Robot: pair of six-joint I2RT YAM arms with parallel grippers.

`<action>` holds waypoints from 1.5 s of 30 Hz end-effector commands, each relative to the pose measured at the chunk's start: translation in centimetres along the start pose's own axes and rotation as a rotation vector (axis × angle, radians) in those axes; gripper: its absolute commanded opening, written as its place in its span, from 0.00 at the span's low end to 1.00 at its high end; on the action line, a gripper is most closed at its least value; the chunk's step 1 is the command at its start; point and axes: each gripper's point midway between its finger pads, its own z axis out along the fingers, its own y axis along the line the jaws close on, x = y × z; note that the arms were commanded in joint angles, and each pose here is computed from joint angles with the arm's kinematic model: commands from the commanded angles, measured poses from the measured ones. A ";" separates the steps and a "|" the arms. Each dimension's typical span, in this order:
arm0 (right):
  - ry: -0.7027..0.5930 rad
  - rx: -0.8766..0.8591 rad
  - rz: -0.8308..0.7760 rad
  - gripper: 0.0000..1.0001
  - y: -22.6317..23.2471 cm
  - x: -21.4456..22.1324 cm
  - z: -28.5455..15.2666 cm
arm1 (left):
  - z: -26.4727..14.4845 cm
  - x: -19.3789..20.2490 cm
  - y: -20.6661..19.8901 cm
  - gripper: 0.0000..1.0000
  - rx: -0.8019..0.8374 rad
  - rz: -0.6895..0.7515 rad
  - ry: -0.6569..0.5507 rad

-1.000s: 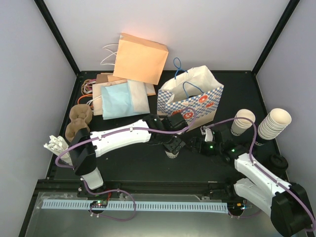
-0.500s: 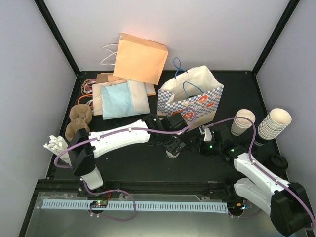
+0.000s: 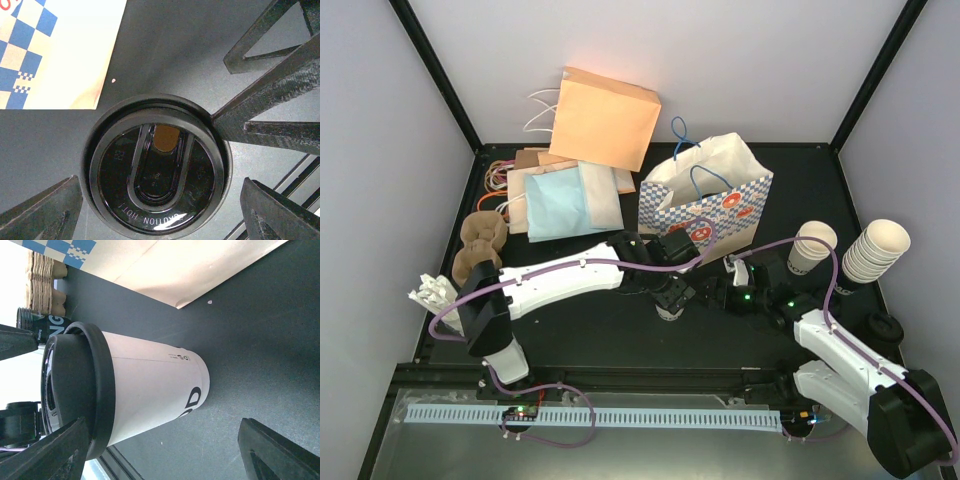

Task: Pack the takeout coffee

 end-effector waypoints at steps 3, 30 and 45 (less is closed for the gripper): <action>-0.015 -0.030 -0.029 0.84 0.8 -0.5 -0.2 | 0.6 -0.4 -0.1 0.88 -0.011 -0.010 -0.003; 0.037 -0.050 -0.017 0.83 0.2 0.5 0.8 | 2.3 0.8 0.0 0.74 0.004 -0.015 0.051; 0.011 0.026 -0.025 0.79 -1.1 0.6 0.3 | 2.9 1.6 -0.2 0.71 0.026 0.000 0.069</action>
